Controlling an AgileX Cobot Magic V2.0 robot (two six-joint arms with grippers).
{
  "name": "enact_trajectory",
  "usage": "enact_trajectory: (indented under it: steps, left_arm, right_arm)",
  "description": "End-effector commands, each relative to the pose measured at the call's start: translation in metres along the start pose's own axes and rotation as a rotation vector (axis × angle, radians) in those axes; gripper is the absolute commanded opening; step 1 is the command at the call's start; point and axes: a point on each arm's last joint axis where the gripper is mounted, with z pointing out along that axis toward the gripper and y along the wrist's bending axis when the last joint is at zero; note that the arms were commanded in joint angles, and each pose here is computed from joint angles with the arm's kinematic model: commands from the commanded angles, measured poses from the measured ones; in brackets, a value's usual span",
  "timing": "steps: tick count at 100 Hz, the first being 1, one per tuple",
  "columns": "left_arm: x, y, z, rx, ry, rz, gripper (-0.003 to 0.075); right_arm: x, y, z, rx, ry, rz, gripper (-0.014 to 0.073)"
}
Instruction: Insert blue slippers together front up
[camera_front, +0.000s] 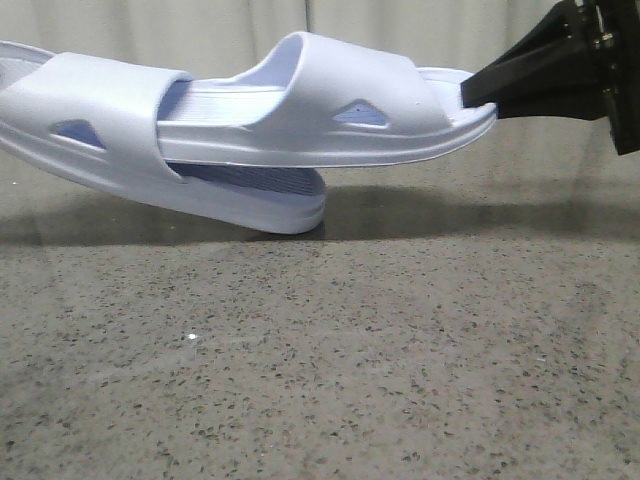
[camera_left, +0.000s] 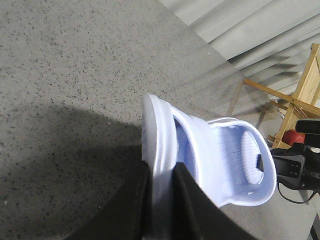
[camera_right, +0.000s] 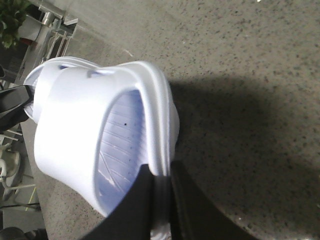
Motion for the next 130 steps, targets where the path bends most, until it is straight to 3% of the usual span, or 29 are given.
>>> enact_trajectory:
  steps: [1, 42, 65, 93, 130]
  left_arm:
    - [-0.005, -0.027, -0.002, 0.178, -0.014, 0.019, 0.0015]
    - [-0.006, -0.028, -0.002, 0.182, -0.021, 0.018, 0.0015]
    - [-0.006, -0.028, -0.002, 0.182, -0.021, 0.018, 0.0015]
    - [-0.007, -0.028, -0.003, 0.183, -0.027, 0.016, 0.0015]
    - [-0.009, -0.029, -0.003, 0.195, -0.051, 0.013, 0.0015]
  right_arm:
    - [-0.013, 0.027, 0.003, -0.172, -0.016, -0.062, -0.0107]
    - [-0.025, 0.046, 0.036, -0.264, 0.053, -0.135, -0.0107]
    - [-0.026, 0.042, 0.038, -0.242, 0.048, -0.13, -0.0104]
    - [-0.033, 0.024, 0.008, -0.25, 0.018, -0.093, 0.009]
    - [-0.042, 0.013, -0.05, -0.1, -0.055, -0.106, 0.0092]
